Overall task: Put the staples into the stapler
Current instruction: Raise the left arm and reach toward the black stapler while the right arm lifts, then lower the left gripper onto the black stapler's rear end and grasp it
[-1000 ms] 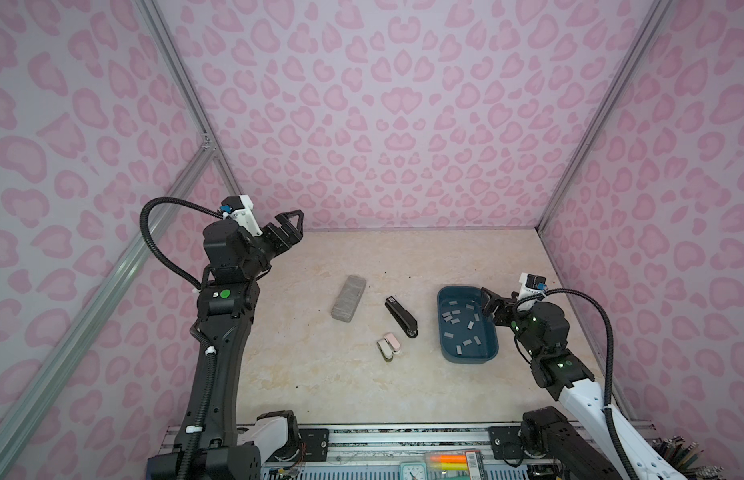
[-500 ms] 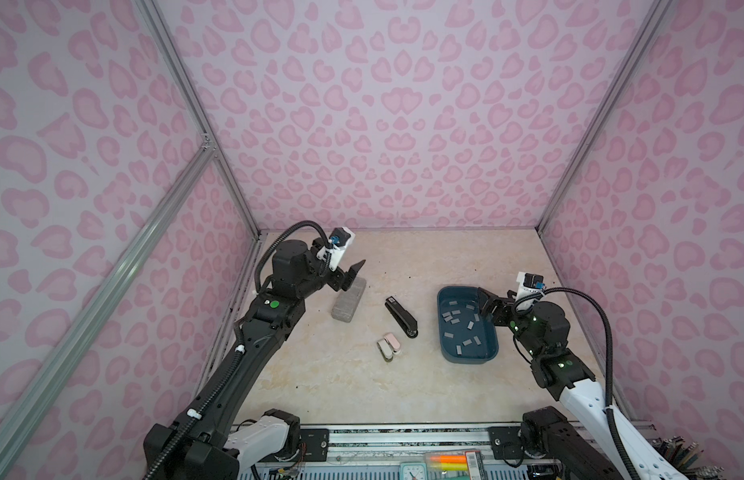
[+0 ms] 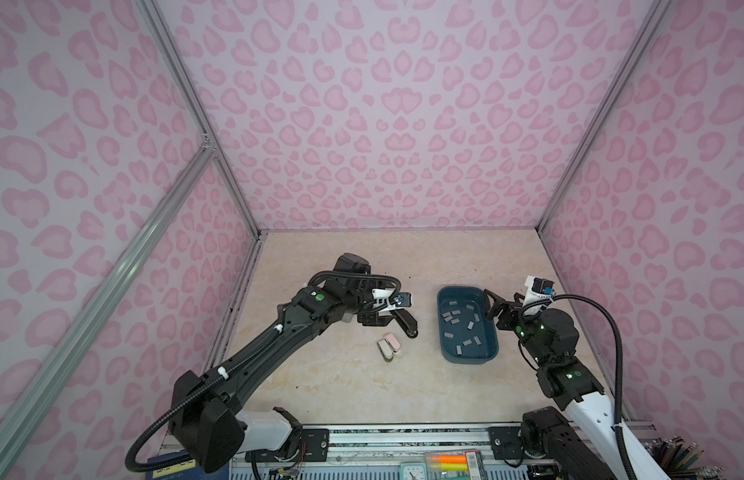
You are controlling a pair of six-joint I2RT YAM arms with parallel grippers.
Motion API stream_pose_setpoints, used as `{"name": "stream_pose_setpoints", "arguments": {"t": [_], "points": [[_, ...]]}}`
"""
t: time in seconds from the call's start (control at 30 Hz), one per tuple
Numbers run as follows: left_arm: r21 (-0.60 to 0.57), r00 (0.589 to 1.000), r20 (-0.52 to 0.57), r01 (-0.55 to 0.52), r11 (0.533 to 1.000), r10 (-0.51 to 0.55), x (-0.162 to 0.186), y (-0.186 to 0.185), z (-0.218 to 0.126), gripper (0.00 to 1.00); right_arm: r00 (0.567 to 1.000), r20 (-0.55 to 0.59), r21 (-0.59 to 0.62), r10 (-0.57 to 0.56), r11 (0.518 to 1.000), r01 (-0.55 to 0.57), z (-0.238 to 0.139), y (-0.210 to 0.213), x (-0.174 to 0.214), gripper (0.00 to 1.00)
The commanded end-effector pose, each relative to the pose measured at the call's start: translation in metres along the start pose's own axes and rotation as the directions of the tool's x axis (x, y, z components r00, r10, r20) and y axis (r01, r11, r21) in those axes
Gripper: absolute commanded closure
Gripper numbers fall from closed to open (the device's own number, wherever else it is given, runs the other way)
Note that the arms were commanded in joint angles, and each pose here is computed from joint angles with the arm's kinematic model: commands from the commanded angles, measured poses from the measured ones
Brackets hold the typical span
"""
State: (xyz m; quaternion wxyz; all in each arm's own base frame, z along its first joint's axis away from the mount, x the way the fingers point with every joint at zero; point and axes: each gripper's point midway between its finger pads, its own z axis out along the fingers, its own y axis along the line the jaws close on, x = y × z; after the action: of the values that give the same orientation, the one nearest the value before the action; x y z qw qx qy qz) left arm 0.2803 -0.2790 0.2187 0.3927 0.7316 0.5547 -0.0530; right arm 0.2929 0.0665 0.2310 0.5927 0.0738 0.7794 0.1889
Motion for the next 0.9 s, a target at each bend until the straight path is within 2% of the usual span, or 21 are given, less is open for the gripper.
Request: {"name": "stream_pose_setpoints", "arguments": {"t": [0.0, 0.17, 0.3, 0.43, 0.63, 0.87], "points": [[0.165, 0.963, -0.210, -0.138, 0.977, 0.172, 0.031, -0.023, 0.018, 0.29, 1.000, 0.001, -0.026, 0.022, 0.999, -0.022, 0.003, 0.004, 0.002, 0.00], [0.232, 0.959, -0.182, -0.171, 0.957, 0.216, 0.012, -0.014, 0.051, 0.29, 1.000, -0.010, 0.011, -0.006, 1.000, 0.006, 0.007, -0.003, 0.005, 0.00], [0.299, 0.943, -0.192, -0.207, 0.932, 0.271, 0.011, -0.025, 0.083, 0.31, 1.000, -0.018, 0.033, -0.022, 0.999, 0.023, 0.011, -0.006, 0.005, 0.00], [0.356, 0.958, -0.148, -0.181, 0.917, 0.246, 0.006, -0.039, 0.103, 0.26, 0.999, -0.037, 0.037, -0.022, 0.999, 0.023, 0.016, -0.008, 0.009, 0.00], [0.384, 0.940, -0.209, -0.176, 0.906, 0.271, 0.030, -0.051, 0.119, 0.19, 0.998, -0.059, 0.032, -0.008, 0.999, 0.010, 0.019, -0.007, 0.015, 0.00], [0.392, 0.937, -0.231, -0.158, 0.906, 0.263, 0.035, -0.052, 0.127, 0.19, 0.998, -0.064, 0.037, -0.008, 0.999, 0.010, 0.019, -0.008, 0.017, 0.00]]}}
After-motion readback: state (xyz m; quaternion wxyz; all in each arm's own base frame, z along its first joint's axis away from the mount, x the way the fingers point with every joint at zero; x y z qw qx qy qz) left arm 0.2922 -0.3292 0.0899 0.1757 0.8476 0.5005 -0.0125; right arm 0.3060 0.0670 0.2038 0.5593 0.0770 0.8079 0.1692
